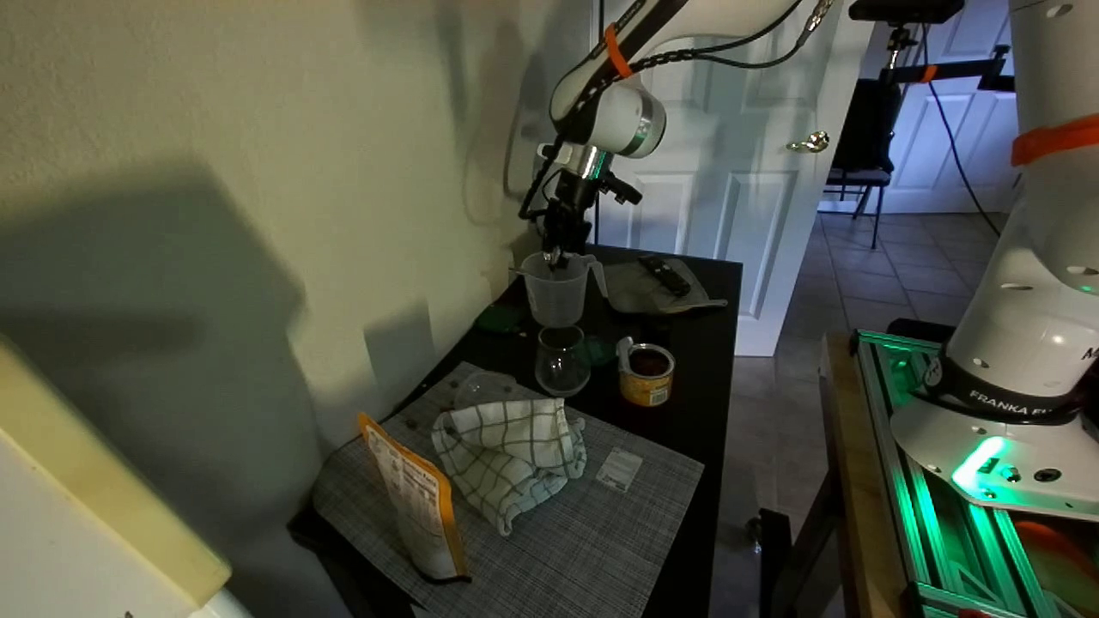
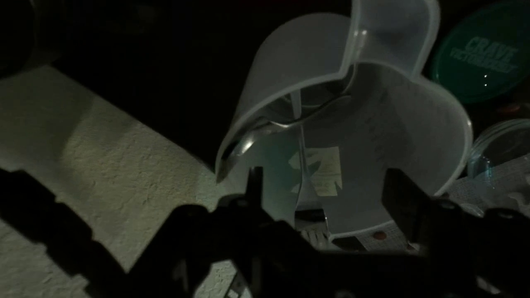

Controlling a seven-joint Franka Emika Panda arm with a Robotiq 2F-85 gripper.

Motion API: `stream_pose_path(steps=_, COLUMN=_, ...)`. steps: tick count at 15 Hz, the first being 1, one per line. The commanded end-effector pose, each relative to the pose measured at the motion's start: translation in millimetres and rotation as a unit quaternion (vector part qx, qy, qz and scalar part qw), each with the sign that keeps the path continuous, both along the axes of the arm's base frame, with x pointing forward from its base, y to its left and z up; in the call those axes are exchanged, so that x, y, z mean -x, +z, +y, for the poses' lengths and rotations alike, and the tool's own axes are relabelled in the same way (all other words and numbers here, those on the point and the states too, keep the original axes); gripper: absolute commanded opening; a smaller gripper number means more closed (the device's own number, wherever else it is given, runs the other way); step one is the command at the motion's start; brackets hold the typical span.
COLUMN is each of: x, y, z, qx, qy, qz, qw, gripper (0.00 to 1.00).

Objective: Shift the fork and spoon to the mug

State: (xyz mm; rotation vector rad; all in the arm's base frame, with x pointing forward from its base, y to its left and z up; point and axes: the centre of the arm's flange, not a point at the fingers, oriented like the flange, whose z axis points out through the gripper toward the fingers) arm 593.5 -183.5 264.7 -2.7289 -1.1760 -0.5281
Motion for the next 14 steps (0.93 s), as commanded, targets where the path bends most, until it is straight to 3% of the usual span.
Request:
stream_pose_path(steps=1, x=-11, y=-11, z=12, qx=0.013, qy=0.021, qz=-0.017, qw=0.9995, gripper=0.75)
stream_pose_path(steps=6, x=-18, y=-26, z=16, qx=0.029, qy=0.018, qz=-0.022, qw=0.9992, gripper=0.6)
stream_pose_path(steps=7, x=-19, y=-29, z=15, qx=0.032, qy=0.017, qz=-0.022, qw=0.9991, gripper=0.51)
stream_pose_path(steps=9, x=-20, y=-33, z=13, qx=0.037, qy=0.016, qz=-0.021, qw=0.9989, gripper=0.52)
stream_pose_path(steps=10, x=-21, y=-36, z=12, qx=0.04, qy=0.016, qz=-0.02, qw=0.9989, gripper=0.44)
stream_pose_path(steps=13, x=-22, y=-43, z=12, qx=0.045, qy=0.025, qz=-0.017, qw=0.9985, gripper=0.34)
stream_pose_path(steps=14, x=-23, y=-46, z=13, qx=0.046, qy=0.029, qz=-0.015, qw=0.9984, gripper=0.37)
